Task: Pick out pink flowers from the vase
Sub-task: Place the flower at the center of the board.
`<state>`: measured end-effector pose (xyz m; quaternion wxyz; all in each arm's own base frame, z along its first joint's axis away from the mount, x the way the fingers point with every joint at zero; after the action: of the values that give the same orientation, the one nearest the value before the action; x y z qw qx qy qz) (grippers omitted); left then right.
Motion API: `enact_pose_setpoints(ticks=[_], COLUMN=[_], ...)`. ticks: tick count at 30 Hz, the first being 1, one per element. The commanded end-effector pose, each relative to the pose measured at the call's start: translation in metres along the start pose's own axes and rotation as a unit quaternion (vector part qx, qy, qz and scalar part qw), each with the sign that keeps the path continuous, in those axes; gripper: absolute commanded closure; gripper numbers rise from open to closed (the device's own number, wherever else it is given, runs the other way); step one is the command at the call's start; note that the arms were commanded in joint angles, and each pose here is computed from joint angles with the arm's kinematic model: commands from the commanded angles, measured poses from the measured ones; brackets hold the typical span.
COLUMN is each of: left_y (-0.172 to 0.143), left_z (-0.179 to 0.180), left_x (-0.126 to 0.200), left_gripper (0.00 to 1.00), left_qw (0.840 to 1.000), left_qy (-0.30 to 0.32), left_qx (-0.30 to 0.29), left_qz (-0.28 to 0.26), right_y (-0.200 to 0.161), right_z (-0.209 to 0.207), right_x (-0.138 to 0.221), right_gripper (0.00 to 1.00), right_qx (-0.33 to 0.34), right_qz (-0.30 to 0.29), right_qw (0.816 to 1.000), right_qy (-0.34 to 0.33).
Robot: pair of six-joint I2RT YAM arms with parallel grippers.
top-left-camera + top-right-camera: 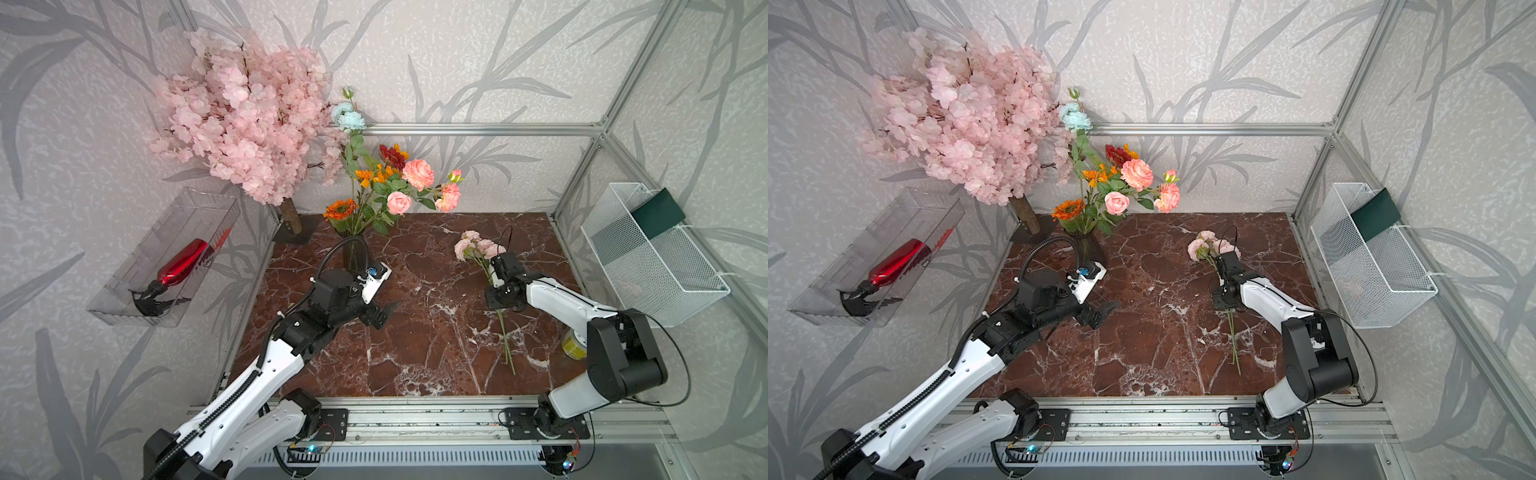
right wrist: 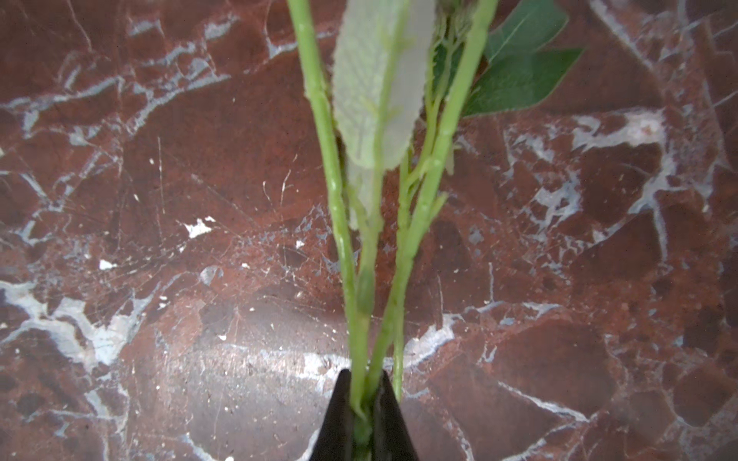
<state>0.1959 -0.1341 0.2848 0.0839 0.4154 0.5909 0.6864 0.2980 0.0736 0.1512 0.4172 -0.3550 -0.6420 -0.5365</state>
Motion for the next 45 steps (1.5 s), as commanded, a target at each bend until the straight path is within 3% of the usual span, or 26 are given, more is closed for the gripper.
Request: enact_pose_setpoints(ticks=[1,6,19,24,28,38,45], left_y=[-0.005,-0.005,-0.005,-0.011,-0.014,-0.014,-0.013], left_z=[-0.001,-0.003,-0.004,-0.007,-0.005,-0.003,0.003], left_x=[-0.002,-0.004,-0.005,-0.004,-0.008,-0.008,-0.008], left_gripper=[0.01,0.01,0.01,0.01,0.01,0.05,0.14], left_qw=[1.000,1.000,1.000,0.998,0.999,1.000,1.000], left_qy=[-0.003,-0.014,-0.025,-0.044,-0.034,-0.019,0.023], left_qx=[-0.015,-0.017,-0.011,-0.032,-0.016,-0.015,-0.005], left_qz=[0.008,0.006,0.001,-0.017,0.000,0.011,-0.003], right_y=[0.014,0.015,0.018,0.018,0.018,0.019,0.020], right_z=[-0.006,-0.010,-0.008,-0.008,-0.008,-0.008,-0.008], right_x=[0.003,-0.002,-0.028,-0.030,-0.029,-0.017,0.008], right_gripper=[1.00,1.00,0.97,0.82,0.72,0.62,0.49], right_qx=[-0.033,-0.069,-0.074,-0.075,-0.075,-0.076,-0.077], right_qz=[-0.034,-0.033,0.009,0.013,0.013,-0.004,-0.037], right_qw=[0.999,0.997,0.997,0.997,0.997,0.997,0.996], right_qy=[-0.003,0.013,0.008,0.012,0.011,0.019,0.036])
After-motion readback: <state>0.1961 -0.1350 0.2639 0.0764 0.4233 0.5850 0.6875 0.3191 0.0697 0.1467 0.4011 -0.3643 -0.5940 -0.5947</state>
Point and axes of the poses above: each gripper's point midway between its finger pads, its own x axis back along the fingers, its own z axis along the line the jaws close on, y = z × x, the point moved 10 cm from there along x, back along the fingers, and after that the axes turned 8 degrees about x, right-handed, at the moved point
